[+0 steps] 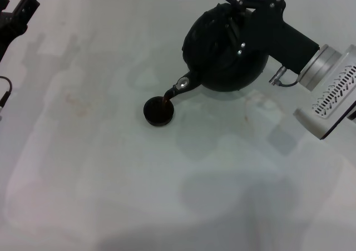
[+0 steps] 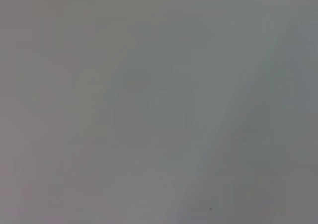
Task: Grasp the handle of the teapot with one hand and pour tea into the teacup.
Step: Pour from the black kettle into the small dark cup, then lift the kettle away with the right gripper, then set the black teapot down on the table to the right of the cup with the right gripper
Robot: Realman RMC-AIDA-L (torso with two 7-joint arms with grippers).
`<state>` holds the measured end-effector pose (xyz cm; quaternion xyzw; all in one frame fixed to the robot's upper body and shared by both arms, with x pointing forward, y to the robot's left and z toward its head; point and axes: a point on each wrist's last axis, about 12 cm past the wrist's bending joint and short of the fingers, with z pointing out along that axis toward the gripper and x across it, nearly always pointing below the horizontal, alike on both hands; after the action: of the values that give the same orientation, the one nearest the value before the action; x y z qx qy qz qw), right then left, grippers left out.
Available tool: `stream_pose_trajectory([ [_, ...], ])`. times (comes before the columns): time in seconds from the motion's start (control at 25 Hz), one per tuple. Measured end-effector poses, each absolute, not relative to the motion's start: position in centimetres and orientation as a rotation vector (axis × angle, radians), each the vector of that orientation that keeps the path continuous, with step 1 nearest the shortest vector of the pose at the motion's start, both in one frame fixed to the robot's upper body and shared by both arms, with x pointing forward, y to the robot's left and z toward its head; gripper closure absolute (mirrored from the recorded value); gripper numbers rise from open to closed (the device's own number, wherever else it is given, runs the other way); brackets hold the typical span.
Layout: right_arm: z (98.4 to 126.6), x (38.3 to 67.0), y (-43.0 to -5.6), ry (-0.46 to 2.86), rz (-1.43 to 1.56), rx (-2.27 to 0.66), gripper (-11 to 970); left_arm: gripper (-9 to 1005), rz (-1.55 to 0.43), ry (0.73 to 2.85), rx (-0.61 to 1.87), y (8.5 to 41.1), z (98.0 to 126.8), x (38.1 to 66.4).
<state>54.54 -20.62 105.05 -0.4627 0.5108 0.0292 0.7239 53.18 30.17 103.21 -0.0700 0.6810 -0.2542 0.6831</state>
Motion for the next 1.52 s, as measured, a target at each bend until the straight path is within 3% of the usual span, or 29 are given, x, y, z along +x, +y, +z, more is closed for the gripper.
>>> stream_pose_trajectory([
  [0.76, 104.6, 54.1, -21.4, 1.39, 0.463, -0.679, 811, 110, -0.569, 1.529, -0.163, 30.2, 103.2, 53.2],
  [1.12, 104.1, 51.8, -25.6, 1.436, 0.546, -0.376, 788, 110, -0.568, 1.53, -0.165, 30.3, 103.1, 53.0],
  [1.52, 102.1, 48.2, -27.7, 1.496, 0.583, -0.382, 763, 111, -0.564, 1.532, -0.149, 30.2, 103.1, 53.1],
])
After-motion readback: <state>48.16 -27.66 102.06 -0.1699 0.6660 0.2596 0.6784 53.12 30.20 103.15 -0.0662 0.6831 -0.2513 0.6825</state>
